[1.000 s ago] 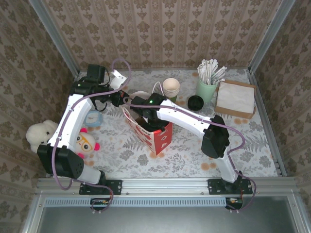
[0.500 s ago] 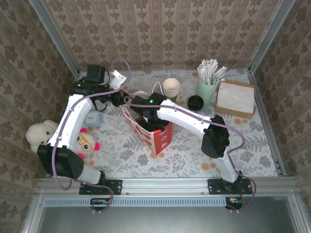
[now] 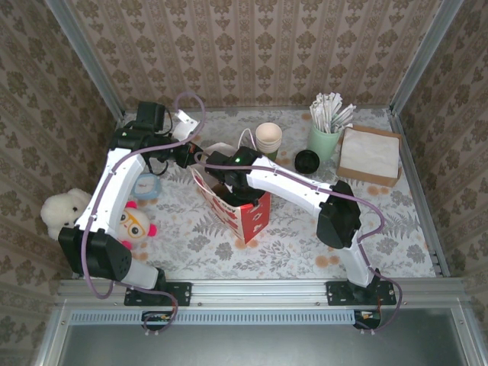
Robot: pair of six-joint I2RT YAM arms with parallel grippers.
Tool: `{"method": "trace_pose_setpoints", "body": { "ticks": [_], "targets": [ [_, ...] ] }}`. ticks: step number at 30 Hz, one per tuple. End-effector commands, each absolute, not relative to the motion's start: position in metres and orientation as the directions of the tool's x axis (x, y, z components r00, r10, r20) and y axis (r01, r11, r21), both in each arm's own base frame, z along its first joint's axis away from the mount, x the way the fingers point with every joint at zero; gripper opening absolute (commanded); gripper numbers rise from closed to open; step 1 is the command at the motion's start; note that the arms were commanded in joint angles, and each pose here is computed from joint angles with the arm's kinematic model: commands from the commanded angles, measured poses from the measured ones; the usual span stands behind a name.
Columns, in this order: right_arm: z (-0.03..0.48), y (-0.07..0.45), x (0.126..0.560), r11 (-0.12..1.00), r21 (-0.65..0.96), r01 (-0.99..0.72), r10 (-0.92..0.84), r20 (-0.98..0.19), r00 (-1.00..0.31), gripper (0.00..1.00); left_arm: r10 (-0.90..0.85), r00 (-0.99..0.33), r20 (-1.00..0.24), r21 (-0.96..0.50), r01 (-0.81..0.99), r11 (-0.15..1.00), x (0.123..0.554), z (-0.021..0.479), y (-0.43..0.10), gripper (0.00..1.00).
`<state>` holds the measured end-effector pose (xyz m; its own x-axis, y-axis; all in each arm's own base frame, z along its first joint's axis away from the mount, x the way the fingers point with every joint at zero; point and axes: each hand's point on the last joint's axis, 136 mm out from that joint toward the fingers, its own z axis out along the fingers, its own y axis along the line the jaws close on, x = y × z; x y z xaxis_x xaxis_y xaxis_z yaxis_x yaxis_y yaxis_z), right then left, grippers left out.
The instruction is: Pack the takeout coffee
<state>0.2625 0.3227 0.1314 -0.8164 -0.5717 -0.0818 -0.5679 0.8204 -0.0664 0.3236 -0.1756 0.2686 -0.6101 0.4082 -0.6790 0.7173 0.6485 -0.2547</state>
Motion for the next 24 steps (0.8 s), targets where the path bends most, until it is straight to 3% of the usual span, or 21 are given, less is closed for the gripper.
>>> {"method": "trace_pose_setpoints", "body": {
  "ticks": [1,24],
  "targets": [
    [0.108,0.32,0.257,0.827,-0.055,-0.56,-0.561,-0.023,-0.827,0.64,0.383,-0.585,-0.715,-0.255,0.729,0.636,0.32,0.282,-0.177,0.0],
    [0.106,0.314,0.254,0.824,-0.064,-0.563,-0.565,-0.001,-0.825,0.64,0.379,-0.584,-0.718,-0.257,0.728,0.635,0.321,0.283,-0.177,0.0]
  ]
}}
